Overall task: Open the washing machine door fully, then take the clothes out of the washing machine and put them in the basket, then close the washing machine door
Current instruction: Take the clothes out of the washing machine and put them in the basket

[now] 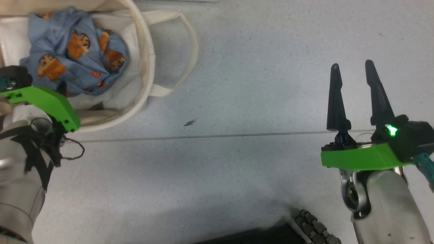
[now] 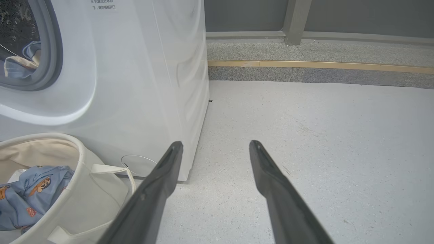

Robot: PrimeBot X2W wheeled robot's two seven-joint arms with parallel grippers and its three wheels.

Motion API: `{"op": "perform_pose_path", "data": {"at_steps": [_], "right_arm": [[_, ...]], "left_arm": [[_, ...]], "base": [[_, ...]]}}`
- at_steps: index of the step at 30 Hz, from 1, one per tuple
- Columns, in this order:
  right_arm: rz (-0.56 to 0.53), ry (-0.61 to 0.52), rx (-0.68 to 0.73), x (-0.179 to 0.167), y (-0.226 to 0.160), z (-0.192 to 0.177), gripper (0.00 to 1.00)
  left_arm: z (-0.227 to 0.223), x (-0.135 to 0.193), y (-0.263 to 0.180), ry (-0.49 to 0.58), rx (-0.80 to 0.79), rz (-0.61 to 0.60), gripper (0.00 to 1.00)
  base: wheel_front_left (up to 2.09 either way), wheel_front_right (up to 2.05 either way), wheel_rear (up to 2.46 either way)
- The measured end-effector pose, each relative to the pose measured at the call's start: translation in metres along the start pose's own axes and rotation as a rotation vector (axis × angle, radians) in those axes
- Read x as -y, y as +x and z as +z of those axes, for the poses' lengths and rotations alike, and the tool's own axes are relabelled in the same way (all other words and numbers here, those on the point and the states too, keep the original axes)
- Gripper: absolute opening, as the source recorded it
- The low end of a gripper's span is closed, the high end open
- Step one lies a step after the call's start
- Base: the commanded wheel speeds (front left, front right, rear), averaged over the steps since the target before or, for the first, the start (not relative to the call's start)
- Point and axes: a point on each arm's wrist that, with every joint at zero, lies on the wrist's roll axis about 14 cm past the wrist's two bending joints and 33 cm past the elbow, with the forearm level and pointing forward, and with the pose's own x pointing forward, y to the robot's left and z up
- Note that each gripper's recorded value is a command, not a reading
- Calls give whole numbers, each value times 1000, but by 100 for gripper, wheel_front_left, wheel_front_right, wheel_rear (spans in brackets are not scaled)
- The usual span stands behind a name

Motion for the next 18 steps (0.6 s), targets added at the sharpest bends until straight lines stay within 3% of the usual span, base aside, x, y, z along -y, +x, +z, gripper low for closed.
{"op": "perform_pose_path", "data": {"at_steps": [1, 2, 3, 8, 18], "right_arm": [[-4, -2, -7, 2, 0, -3, 100], [-13, -7, -13, 6, 0, -5, 100], [-16, -10, -12, 7, 0, -5, 100], [-18, -12, 12, 7, 0, 7, 100], [-20, 11, 87, 3, -9, 45, 100]], "left_arm": [[-1, -3, 3, -3, -2, 15, 6], [-3, -3, 9, -8, -2, 23, 85], [-1, -3, 10, -24, 12, 30, 100], [18, -1, 2, -30, 83, 37, 100], [47, -5, -53, 72, 144, 53, 100]], "base": [[0, 0, 0], [0, 0, 0], [0, 0, 0], [0, 0, 0], [0, 0, 0]]}}
